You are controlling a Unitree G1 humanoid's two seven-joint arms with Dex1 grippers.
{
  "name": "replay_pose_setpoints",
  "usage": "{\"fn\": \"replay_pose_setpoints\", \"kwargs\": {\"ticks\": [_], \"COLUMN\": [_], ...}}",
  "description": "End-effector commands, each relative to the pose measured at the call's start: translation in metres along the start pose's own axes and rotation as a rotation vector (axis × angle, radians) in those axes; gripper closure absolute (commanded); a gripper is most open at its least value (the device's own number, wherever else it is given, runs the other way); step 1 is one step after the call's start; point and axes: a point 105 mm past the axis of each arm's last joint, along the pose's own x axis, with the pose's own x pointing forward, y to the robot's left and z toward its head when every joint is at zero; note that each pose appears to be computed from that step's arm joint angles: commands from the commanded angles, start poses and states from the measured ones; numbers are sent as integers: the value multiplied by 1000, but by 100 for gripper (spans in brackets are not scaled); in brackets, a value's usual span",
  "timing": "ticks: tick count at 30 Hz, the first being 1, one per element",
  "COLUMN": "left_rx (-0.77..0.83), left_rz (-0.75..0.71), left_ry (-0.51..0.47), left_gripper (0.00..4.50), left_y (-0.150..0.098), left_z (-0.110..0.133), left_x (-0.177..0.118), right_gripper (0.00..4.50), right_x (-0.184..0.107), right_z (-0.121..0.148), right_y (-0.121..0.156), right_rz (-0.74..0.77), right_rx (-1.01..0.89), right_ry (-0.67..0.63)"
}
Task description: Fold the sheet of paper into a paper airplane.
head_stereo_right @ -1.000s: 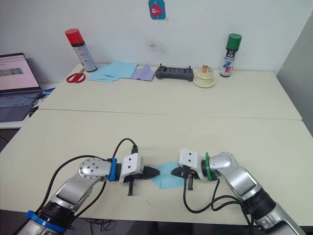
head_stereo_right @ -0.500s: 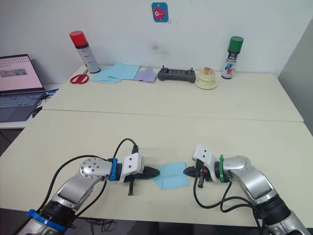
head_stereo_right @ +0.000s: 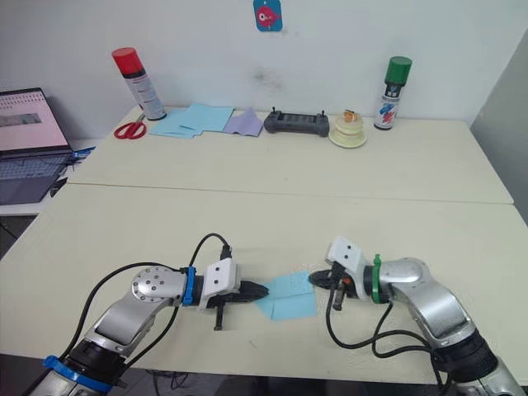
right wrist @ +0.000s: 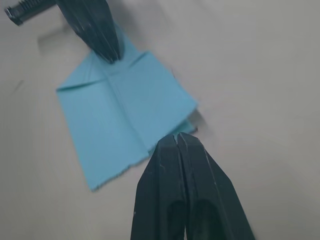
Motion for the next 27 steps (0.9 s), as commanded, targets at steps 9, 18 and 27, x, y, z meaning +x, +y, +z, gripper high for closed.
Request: {"fn": "replay_pose_setpoints", "kwargs": {"ticks": [9, 18, 27], "left_rx": [-177, -146, -96], "left_rz": [39, -47, -61], "left_ry": [-46, -124, 53], "left_gripper": [450, 450, 450], "left_y": [4, 0, -15], "left_z": [3, 39, -2], "left_x": [-15, -1, 1], "right_gripper": [446, 446, 446], "right_x": [44, 45, 47], "right_z": [-26, -31, -31], "right_y": [15, 19, 21], "right_rz": [91, 113, 108], "right_rx": [-10, -6, -1], "right_ry": [69, 73, 67]}}
